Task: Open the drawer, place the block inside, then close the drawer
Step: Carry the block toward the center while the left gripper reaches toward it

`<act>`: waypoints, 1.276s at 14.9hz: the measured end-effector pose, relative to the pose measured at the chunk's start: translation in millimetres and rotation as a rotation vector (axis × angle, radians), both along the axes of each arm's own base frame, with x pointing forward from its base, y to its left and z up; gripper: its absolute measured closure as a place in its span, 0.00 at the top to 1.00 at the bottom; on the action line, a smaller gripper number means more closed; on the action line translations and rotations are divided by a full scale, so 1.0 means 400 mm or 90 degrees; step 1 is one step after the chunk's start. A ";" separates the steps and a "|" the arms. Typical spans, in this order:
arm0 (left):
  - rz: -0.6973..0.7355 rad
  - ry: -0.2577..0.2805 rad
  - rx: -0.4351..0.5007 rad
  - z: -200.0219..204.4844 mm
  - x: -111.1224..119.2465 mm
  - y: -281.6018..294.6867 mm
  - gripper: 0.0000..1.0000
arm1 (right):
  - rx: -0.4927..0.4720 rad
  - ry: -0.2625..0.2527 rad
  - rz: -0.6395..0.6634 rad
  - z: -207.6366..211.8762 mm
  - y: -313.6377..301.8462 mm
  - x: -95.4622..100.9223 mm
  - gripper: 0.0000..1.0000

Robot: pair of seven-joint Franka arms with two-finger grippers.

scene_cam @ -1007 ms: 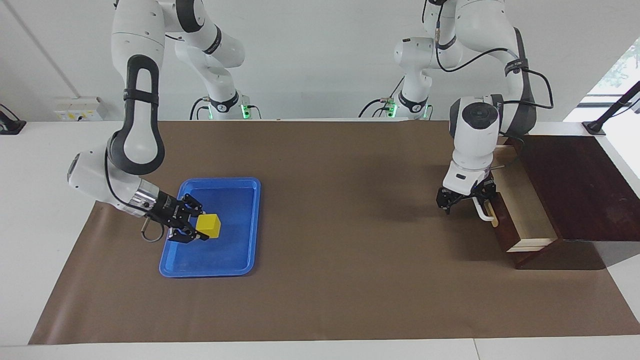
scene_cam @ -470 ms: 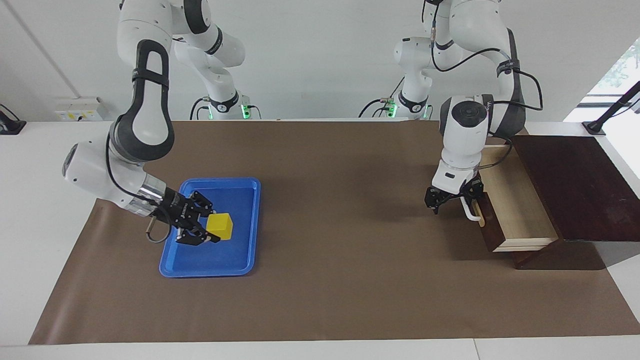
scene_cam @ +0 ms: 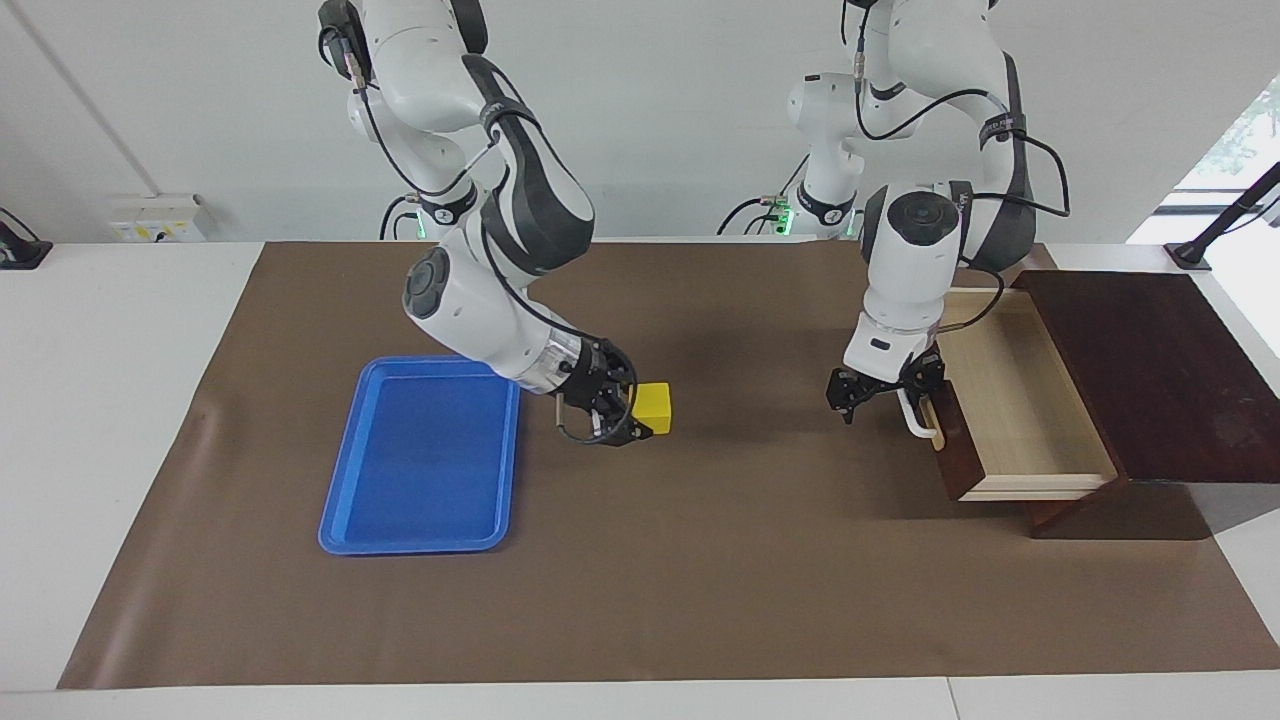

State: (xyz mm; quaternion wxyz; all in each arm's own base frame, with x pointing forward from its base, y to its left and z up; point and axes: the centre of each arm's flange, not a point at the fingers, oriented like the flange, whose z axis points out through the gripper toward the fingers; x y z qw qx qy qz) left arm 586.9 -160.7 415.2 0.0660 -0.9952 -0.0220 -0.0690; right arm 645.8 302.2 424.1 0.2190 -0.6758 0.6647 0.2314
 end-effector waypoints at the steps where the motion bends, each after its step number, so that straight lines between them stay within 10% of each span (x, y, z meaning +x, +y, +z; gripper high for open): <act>1: 0.012 0.010 -0.004 0.017 0.005 0.001 1.00 | -0.001 0.002 0.007 -0.003 0.024 -0.011 0.56; 9: 0.156 0.040 -0.079 0.121 0.049 -0.006 1.00 | -0.005 0.006 0.006 -0.031 0.042 -0.011 0.56; 19: 0.753 0.009 -0.169 0.181 0.023 -0.206 1.00 | 0.007 0.007 -0.020 -0.022 0.080 -0.018 0.56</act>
